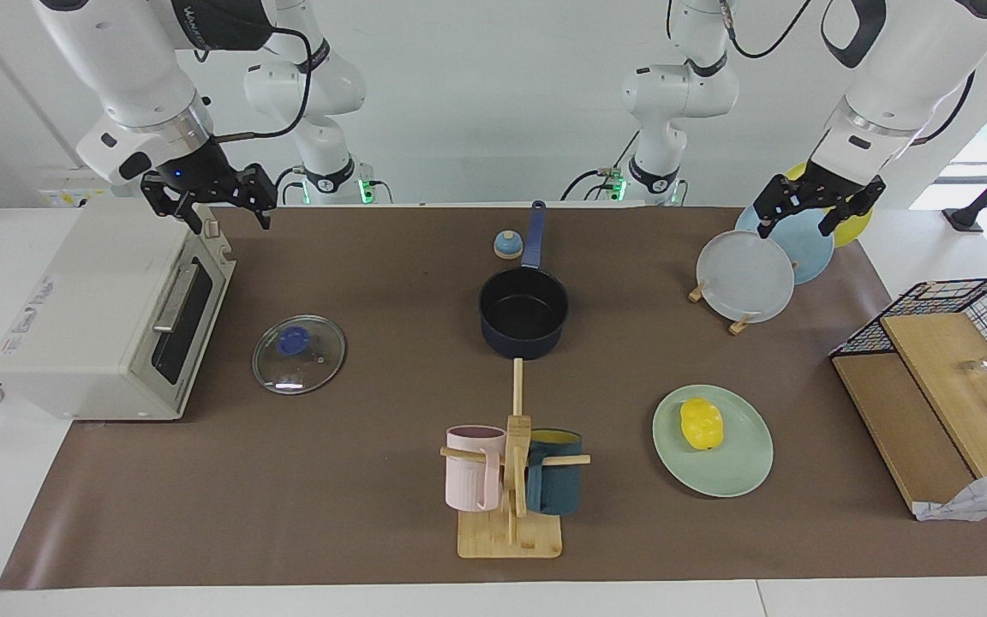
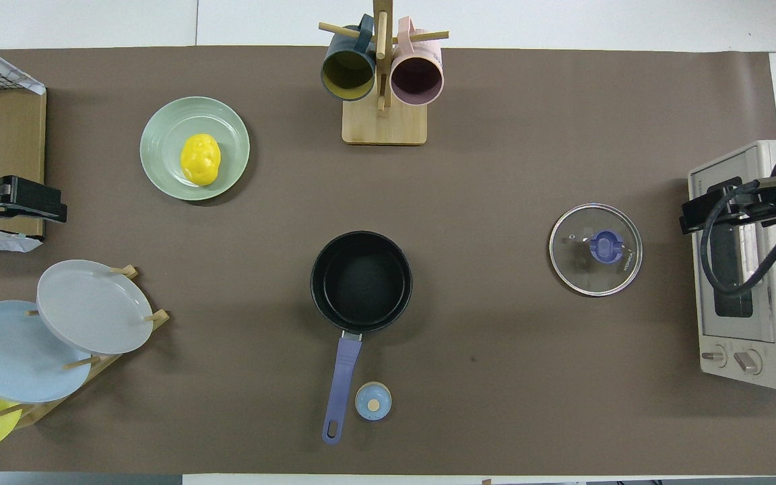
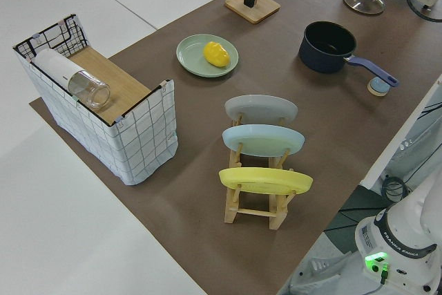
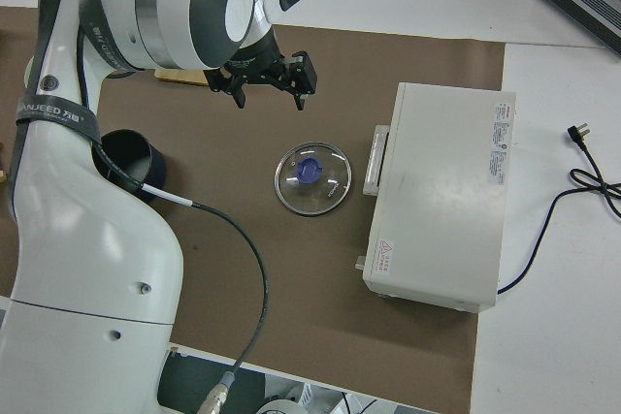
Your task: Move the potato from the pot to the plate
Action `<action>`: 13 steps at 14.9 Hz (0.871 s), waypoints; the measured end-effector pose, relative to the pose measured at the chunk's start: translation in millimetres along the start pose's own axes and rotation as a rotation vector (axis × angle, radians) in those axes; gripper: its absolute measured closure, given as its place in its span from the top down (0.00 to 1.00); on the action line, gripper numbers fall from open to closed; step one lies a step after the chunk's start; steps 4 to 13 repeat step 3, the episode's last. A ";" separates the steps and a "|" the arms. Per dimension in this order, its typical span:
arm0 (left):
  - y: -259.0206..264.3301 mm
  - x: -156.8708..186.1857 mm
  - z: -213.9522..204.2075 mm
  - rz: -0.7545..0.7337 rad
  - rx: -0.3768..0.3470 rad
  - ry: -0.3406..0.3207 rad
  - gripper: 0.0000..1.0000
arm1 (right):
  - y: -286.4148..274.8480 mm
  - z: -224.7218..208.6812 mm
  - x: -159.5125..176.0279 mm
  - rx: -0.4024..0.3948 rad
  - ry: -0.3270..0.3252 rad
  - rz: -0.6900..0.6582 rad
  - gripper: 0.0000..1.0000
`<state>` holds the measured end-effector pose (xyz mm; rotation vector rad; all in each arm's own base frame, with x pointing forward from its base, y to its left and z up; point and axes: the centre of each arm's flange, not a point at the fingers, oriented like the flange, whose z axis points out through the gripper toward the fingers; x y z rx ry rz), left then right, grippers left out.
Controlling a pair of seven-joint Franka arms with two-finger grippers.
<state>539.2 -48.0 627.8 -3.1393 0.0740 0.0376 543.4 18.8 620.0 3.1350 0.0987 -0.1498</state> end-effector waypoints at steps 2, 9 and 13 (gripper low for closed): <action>-1.3 -0.1 -0.1 -0.002 0.000 -0.001 1.00 | -0.1 0.0 0.0 0.000 0.000 0.000 1.00; -1.8 -0.1 0.0 -0.003 0.000 -0.001 1.00 | -0.1 0.0 0.0 0.000 0.000 0.000 1.00; -1.8 -0.1 0.0 -0.003 0.000 -0.001 1.00 | -0.1 0.0 0.0 0.000 0.000 0.000 1.00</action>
